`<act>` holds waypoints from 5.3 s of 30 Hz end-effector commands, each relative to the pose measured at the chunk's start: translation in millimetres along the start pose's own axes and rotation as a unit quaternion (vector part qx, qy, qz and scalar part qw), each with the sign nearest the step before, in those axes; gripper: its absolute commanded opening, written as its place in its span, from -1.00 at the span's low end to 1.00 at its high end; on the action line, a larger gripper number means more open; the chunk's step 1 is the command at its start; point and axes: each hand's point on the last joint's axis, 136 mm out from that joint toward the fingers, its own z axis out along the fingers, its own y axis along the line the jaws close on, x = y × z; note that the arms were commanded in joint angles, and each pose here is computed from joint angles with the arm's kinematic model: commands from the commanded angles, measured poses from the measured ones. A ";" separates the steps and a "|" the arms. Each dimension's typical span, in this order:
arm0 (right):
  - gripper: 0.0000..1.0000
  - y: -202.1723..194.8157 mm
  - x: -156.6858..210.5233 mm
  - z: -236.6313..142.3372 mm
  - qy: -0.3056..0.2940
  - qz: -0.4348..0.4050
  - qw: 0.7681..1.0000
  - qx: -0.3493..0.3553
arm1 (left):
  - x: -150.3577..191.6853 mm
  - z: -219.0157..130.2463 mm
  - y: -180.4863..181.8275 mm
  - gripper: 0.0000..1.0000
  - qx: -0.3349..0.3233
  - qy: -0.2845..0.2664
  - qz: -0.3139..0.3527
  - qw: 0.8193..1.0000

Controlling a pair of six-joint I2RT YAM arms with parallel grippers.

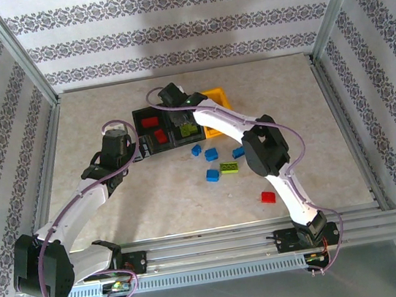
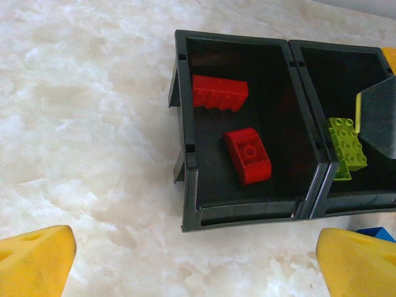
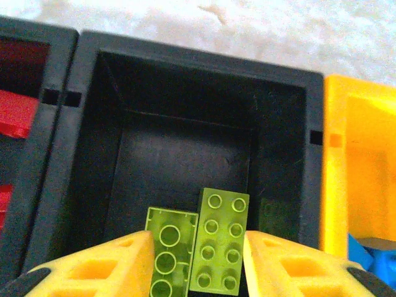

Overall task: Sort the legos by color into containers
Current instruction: Place the lego in the container, then pick up the lego from the center of the table, then place the lego in the container.

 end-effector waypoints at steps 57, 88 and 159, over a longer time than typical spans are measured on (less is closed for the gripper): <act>0.41 -34.6 175.6 -31.4 0.199 0.134 0.970 -0.044 | 1.2 -1.9 6.5 0.99 -0.009 0.003 -0.020 1.000; -0.20 -54.7 146.3 -55.7 0.151 0.139 0.978 -0.025 | 1.1 -2.8 6.2 0.99 -0.007 0.001 -0.017 1.000; 0.21 -117.2 22.9 -38.2 0.037 0.155 0.987 0.008 | 2.8 -9.1 7.7 0.99 -0.004 0.002 -0.016 1.000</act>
